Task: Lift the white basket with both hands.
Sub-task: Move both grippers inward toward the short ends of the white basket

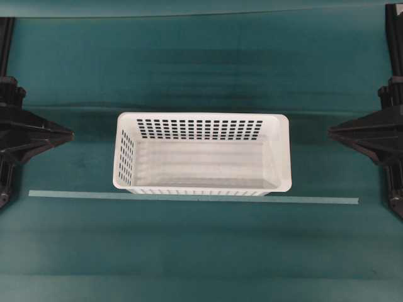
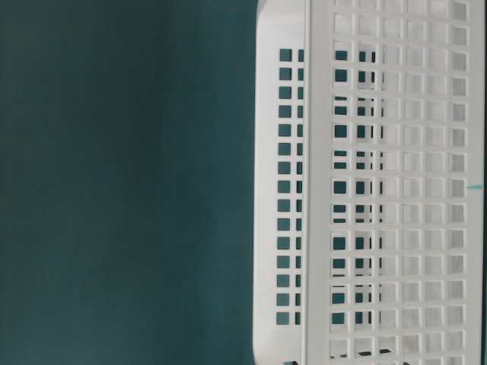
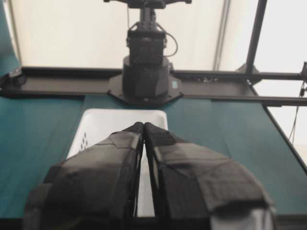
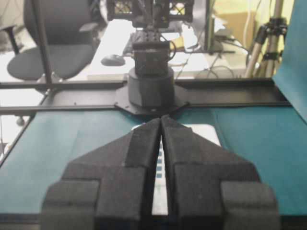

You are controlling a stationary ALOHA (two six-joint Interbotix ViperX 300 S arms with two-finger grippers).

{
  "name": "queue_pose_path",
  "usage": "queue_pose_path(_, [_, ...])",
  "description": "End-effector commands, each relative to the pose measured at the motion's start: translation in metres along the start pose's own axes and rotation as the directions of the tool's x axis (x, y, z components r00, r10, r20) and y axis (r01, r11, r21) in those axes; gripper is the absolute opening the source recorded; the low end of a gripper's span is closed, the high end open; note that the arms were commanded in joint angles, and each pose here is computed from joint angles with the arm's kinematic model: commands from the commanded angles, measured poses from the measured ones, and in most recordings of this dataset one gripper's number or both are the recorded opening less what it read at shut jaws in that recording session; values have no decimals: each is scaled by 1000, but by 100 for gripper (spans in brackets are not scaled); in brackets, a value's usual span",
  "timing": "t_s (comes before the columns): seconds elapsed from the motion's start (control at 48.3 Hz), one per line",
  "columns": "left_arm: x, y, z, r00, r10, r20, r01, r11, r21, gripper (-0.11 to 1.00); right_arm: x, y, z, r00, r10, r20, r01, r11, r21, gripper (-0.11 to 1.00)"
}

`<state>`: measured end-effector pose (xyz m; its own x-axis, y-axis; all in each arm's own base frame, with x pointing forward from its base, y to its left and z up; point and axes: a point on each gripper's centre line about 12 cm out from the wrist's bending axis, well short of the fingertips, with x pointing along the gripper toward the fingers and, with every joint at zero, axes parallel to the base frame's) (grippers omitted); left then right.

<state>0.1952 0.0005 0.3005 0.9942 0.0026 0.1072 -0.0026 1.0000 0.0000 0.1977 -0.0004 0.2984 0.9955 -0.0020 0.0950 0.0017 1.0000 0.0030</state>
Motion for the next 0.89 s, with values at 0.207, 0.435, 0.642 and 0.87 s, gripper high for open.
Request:
queue_pose_path(0.207, [20,-3,-5,998,-16,-57,4,978,-210,1,9,-9,-24,986,-56,-160,95,965,244,2])
queue_pose_path(0.435, [28,-3,-6,996,-13,-84,-15,946,-323,-3,24,-22,-25,934,-88,-346,288,758,585,2])
queue_pose_path(0.642, [39,6,-1,982,24,-189,-126,828,-546,-3,34,-34,-32,849,-83,-522,464,589,662,2])
queue_pose_path(0.87, [46,22,-2,943,88,-321,-311,574,-758,-3,55,-41,-37,773,-53,-632,603,372,706,2])
